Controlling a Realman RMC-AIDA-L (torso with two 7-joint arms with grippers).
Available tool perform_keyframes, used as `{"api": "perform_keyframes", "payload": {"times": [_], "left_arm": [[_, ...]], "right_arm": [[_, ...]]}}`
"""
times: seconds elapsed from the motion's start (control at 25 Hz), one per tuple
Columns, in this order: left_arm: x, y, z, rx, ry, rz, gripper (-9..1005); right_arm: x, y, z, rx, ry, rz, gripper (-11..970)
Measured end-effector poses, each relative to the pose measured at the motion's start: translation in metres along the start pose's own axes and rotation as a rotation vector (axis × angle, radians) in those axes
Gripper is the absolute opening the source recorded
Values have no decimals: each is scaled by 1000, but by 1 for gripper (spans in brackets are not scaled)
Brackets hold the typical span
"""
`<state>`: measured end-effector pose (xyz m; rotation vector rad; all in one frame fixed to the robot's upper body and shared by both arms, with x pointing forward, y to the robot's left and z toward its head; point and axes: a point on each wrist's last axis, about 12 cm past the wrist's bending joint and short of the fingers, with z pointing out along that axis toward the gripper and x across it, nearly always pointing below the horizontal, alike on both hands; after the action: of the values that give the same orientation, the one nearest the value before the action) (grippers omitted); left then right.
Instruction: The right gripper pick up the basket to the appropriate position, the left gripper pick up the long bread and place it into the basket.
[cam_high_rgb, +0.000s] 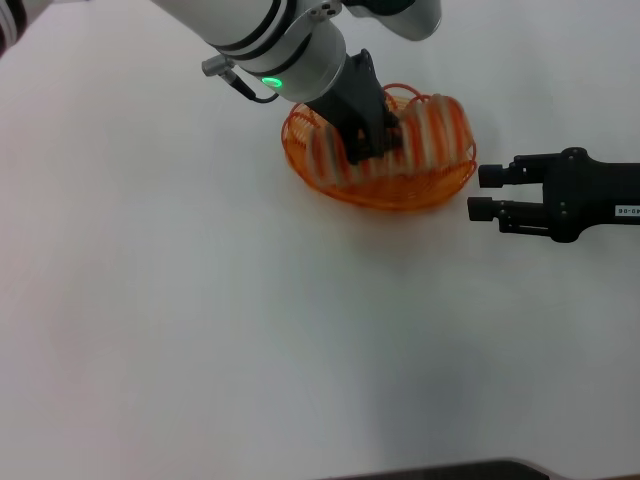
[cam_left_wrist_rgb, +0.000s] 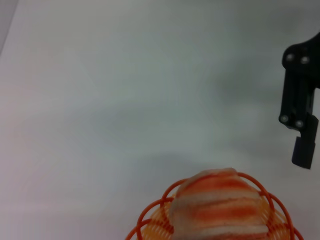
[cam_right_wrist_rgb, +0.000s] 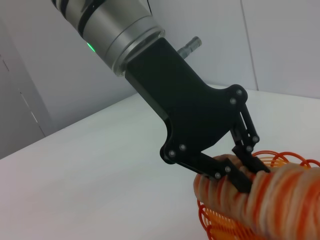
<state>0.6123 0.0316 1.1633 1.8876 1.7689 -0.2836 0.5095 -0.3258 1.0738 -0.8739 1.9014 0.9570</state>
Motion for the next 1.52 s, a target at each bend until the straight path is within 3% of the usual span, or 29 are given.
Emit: {"api": "perform_keyframes", "payload": {"times": [0.16,0.52,0.68,0.8,0.96,1.08,1.16,1.28,1.4,1.52], "left_arm": [[-2,1,-1,-9,-5,-41,119],[11,0,-3,-18,-17,-71,471],[18,-3,-14,-46,-68,-100,585],[33,-3,-33,-69,-154,-199,644],[76,-4,-55,-78,-312,-430,722],[125,-16,-66,-50,-468,-640,804],[157,-31,-70,-36,-560,-745,889],[198,-63,-73,-17,-658,-842,888],[225,-95,-73,4,-716,-900,888],[241,-117,-73,-6,-734,-942,888]], "right_arm": [[0,0,0,0,1,-1,538],[-2,-1,1,-4,2,-4,538],[-4,-2,2,-7,3,-10,538],[-6,-3,2,-9,8,-10,538],[-8,-4,0,-8,7,-12,538],[-9,-4,0,-6,4,-15,538],[-10,-4,0,-6,4,-17,538],[-12,-5,0,-7,4,-19,538],[-14,-6,0,-6,2,-17,538],[-16,-7,1,-9,1,-15,538]]}}
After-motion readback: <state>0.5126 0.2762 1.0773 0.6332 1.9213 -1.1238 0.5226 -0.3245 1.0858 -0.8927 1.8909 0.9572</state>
